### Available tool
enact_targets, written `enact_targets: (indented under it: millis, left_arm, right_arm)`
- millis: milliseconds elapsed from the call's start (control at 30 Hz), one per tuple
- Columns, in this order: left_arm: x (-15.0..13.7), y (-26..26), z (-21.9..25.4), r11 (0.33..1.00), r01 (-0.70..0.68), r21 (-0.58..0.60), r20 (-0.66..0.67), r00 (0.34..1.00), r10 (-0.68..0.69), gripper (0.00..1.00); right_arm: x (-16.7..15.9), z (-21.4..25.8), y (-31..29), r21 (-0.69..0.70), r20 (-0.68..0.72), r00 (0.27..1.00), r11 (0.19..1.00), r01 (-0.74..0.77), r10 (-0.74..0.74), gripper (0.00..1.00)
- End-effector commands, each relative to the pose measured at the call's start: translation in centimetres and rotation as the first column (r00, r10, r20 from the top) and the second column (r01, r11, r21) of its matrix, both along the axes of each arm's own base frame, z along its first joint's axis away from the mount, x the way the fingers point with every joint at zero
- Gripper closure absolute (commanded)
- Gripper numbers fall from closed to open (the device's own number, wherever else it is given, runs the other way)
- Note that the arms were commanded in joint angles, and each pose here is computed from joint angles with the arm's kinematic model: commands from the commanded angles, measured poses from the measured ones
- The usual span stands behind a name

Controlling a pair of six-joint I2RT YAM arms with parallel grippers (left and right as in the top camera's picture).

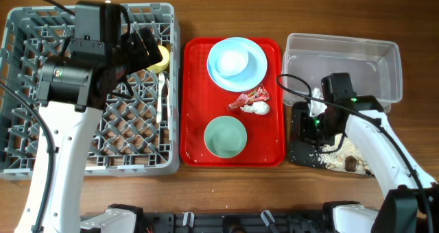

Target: Sort waste into correct bins and load items into the dishwasher rack

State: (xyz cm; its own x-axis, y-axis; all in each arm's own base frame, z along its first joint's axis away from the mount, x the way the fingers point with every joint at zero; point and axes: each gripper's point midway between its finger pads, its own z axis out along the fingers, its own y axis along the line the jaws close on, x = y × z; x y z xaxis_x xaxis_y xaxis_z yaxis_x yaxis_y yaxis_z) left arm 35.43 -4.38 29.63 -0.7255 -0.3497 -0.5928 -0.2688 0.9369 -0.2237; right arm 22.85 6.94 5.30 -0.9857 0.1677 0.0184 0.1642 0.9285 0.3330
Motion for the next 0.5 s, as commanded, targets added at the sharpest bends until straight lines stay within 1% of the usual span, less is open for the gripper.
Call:
enact_targets:
  millis: [0, 67, 200, 233, 333, 367, 467]
  left_arm:
    - [0.1, 0.3, 0.5, 1.000, -0.010, 0.001, 0.017, 1.000, 0.010, 0.00]
    - [0.1, 0.3, 0.5, 1.000, -0.010, 0.000, 0.017, 1.000, 0.010, 0.00]
    - [0.1, 0.3, 0.5, 1.000, -0.010, 0.001, 0.017, 1.000, 0.010, 0.00]
    - [0.1, 0.3, 0.5, 1.000, -0.010, 0.001, 0.017, 1.000, 0.010, 0.00]
    - [0.1, 0.3, 0.5, 1.000, -0.010, 0.000, 0.017, 1.000, 0.010, 0.00]
    - [0.1, 0.3, 0.5, 1.000, -0.010, 0.001, 0.017, 1.000, 0.010, 0.00]
    - [0.1, 0.3, 0.5, 1.000, -0.010, 0.001, 0.017, 1.000, 0.010, 0.00]
  right_arm:
    - [1.3, 1.2, -0.7, -0.053, 0.058, 0.998, 0.998, -0.023, 0.026, 0.74]
    - [1.6, 1.2, -0.7, -0.053, 0.069, 0.997, 0.998, -0.023, 0.027, 0.74]
    - [3.2, 1.0, -0.3, -0.048, 0.141, 0.990, 0.999, -0.015, 0.022, 0.75]
    - [3.4, 0.7, -0.4, -0.065, 0.146, 0.989, 0.998, 0.002, 0.007, 0.75]
    - [3.4, -0.6, 0.7, -0.084, 0.178, 0.983, 0.996, -0.035, 0.050, 0.75]
    - [3.3, -0.8, 0.7, -0.105, 0.182, 0.981, 0.994, -0.042, 0.061, 0.75]
    - [3.6, -1.1, -0.7, -0.201, 0.188, 0.982, 0.980, 0.002, 0.036, 0.75]
